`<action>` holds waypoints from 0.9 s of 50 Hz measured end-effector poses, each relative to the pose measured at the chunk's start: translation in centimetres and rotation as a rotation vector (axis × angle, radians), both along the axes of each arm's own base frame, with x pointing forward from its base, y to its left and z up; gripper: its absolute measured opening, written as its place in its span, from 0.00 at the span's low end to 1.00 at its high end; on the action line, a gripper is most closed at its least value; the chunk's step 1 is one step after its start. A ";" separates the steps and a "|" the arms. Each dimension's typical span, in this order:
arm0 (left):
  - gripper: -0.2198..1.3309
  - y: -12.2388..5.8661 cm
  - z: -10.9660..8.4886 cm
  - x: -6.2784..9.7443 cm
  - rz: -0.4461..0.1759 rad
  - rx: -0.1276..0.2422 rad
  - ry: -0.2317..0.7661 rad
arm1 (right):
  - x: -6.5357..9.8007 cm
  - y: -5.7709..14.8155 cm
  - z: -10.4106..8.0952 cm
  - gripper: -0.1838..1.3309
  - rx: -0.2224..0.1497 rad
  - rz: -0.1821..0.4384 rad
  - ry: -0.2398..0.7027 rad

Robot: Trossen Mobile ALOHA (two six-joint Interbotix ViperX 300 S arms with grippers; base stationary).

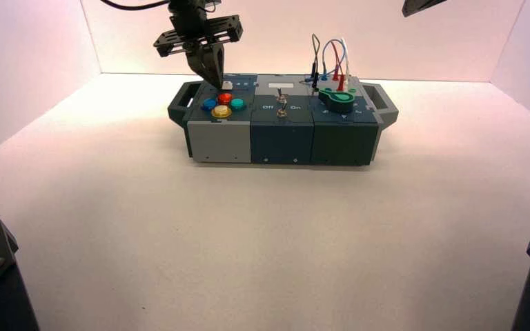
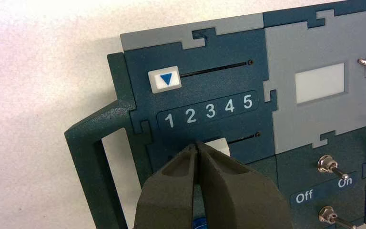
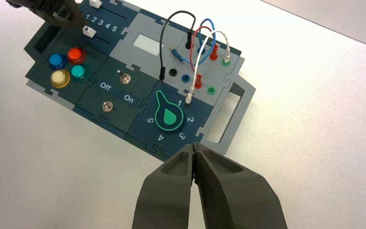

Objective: Move the bottom slider to position 3.

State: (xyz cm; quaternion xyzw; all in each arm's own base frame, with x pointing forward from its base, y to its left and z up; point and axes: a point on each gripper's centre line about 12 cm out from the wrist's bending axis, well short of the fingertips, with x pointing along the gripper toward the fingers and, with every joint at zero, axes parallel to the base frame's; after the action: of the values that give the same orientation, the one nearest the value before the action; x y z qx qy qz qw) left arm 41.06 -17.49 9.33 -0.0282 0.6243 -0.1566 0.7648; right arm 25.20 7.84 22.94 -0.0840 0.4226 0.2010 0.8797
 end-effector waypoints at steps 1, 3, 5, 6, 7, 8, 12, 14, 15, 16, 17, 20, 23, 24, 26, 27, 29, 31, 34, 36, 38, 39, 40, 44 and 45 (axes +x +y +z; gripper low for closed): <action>0.04 0.0 0.0 0.0 0.000 -0.001 -0.001 | 0.0 0.0 0.0 0.03 0.000 0.000 0.000; 0.04 0.0 0.0 0.0 -0.001 0.000 0.000 | 0.0 0.0 0.0 0.03 0.000 0.000 0.001; 0.04 0.0 0.0 0.0 -0.001 0.001 0.000 | 0.0 0.0 0.0 0.03 0.000 0.000 0.001; 0.04 0.0 0.0 0.0 0.000 -0.001 -0.001 | 0.0 0.0 0.0 0.03 0.000 0.000 0.001; 0.04 0.0 0.0 0.0 0.000 -0.001 -0.001 | 0.0 0.0 0.0 0.03 0.000 0.000 0.000; 0.04 0.0 0.0 0.0 0.000 0.000 0.001 | 0.0 0.0 0.0 0.03 0.000 0.000 0.001; 0.04 0.0 0.0 0.0 0.000 0.000 0.001 | 0.0 0.0 0.0 0.03 0.000 0.000 0.001; 0.04 0.0 0.0 0.0 -0.002 0.001 -0.002 | 0.0 0.0 -0.1 0.03 -0.001 -0.002 0.003; 0.04 0.0 0.0 0.0 0.000 0.000 0.000 | 0.0 0.0 -0.1 0.03 -0.001 -0.002 0.003; 0.04 0.0 0.0 0.0 0.000 0.000 0.000 | 0.0 0.0 -0.1 0.03 -0.001 0.000 0.003; 0.04 0.0 0.0 0.0 0.000 0.000 0.000 | 0.0 0.0 -0.1 0.03 -0.002 0.000 0.003; 0.04 0.0 0.0 0.0 0.000 0.000 0.000 | 0.0 0.0 -0.1 0.03 0.000 -0.002 0.001; 0.04 0.0 -0.1 0.0 0.000 0.001 0.003 | 0.0 -0.1 -0.1 0.03 -0.002 -0.001 0.003; 0.04 0.0 0.0 0.0 0.000 0.000 0.001 | 0.0 -0.1 -0.2 0.03 -0.002 -0.001 0.004; 0.04 0.0 0.0 0.0 0.000 0.000 0.001 | 0.0 0.0 -0.2 0.03 -0.001 0.000 0.006; 0.04 0.0 0.0 0.0 0.000 0.000 0.000 | 0.0 0.0 -0.2 0.03 -0.003 -0.001 0.006; 0.04 0.0 0.0 0.0 -0.001 0.001 0.001 | 0.0 0.0 -0.2 0.03 -0.002 0.000 0.007; 0.04 0.0 -0.1 0.0 0.000 0.001 0.003 | 0.0 0.0 -0.2 0.03 -0.002 -0.002 0.007; 0.04 0.0 -0.1 0.0 0.000 0.001 0.003 | 0.0 0.0 -0.2 0.03 -0.003 -0.001 0.007; 0.04 -0.1 -0.2 0.0 -0.002 0.002 0.006 | 0.1 0.0 -0.3 0.03 -0.004 -0.001 0.009; 0.04 -0.1 -0.2 0.1 -0.002 0.001 0.003 | 0.0 0.0 -0.3 0.03 -0.004 -0.001 0.010; 0.04 0.0 -0.2 0.1 0.000 0.001 0.003 | 0.1 0.0 -0.3 0.03 -0.002 -0.002 0.009; 0.04 0.0 -0.3 0.1 0.000 0.002 0.006 | 0.1 0.0 -0.3 0.03 -0.004 -0.001 0.009; 0.04 -0.1 -0.3 0.2 0.000 0.001 0.004 | 0.1 0.0 -0.3 0.03 -0.002 -0.002 0.009; 0.04 -0.1 -0.2 0.2 0.000 0.001 0.003 | 0.1 0.0 -0.3 0.03 -0.002 -0.002 0.009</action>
State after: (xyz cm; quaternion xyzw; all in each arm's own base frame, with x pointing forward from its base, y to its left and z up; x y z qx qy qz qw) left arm 41.22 -17.55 9.12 -0.0280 0.6255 -0.1565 0.7639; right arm 25.26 7.81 22.68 -0.0837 0.4268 0.2003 0.8779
